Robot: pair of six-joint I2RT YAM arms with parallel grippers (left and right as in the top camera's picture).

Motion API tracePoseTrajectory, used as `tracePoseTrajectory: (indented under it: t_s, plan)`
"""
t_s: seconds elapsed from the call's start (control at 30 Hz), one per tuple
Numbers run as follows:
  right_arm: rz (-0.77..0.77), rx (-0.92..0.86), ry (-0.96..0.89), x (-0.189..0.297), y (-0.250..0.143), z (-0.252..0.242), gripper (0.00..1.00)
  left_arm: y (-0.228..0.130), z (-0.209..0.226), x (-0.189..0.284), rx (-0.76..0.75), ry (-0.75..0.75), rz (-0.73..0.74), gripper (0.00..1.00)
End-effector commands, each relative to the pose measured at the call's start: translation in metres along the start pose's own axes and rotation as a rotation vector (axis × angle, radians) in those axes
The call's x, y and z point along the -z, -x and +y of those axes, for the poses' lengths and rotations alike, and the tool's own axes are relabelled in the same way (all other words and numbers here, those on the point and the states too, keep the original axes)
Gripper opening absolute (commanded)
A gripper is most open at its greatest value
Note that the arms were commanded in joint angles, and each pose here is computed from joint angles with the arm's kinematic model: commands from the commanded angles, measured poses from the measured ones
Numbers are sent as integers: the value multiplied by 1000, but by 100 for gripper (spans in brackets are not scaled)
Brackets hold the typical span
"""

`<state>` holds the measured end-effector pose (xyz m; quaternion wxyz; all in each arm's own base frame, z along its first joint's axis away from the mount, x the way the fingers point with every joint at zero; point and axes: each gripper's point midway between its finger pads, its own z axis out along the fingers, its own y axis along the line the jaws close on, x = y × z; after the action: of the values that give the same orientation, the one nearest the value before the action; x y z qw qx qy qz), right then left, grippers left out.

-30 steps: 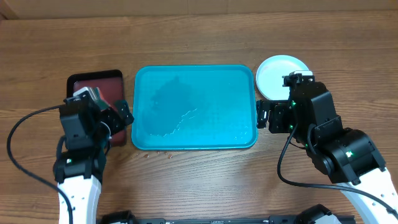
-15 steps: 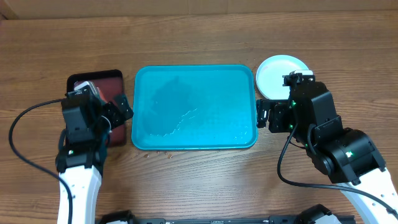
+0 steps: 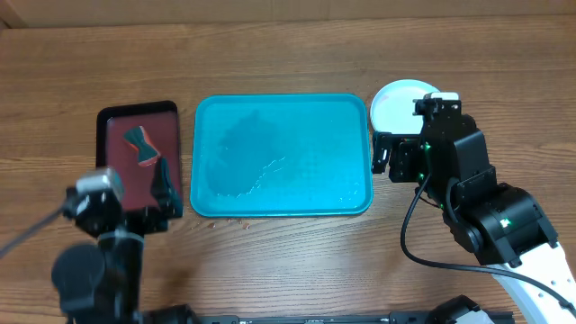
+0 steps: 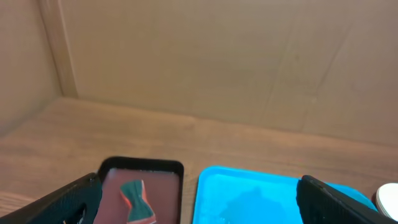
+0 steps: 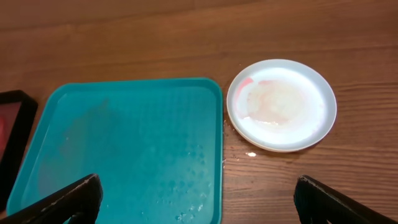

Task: Clean dirty plates on tray and stack at the side

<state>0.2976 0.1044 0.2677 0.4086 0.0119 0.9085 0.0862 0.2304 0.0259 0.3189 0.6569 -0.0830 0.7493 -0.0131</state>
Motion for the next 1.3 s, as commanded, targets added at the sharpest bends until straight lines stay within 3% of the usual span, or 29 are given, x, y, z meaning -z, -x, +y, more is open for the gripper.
tracePoseTrajectory:
  t_s: [0.0, 0.4, 0.57, 1.0, 1.27]
  plan:
    - [-14, 3, -21, 0, 2, -4, 100, -20, -1, 7, -46, -19, -11, 100]
    - [-12, 3, -21, 0, 1, -4, 100, -33, 5, 8, -46, 8, -2, 100]
    - [-12, 3, -21, 0, 1, -4, 100, -61, 8, 10, -37, 19, 112, 100]
    - [-12, 4, -20, 0, 1, -4, 100, -171, 18, 51, 0, 66, 593, 100]
    - [66, 20, -51, 1, -18, -11, 100, -171, 18, 50, 0, 65, 591, 100]
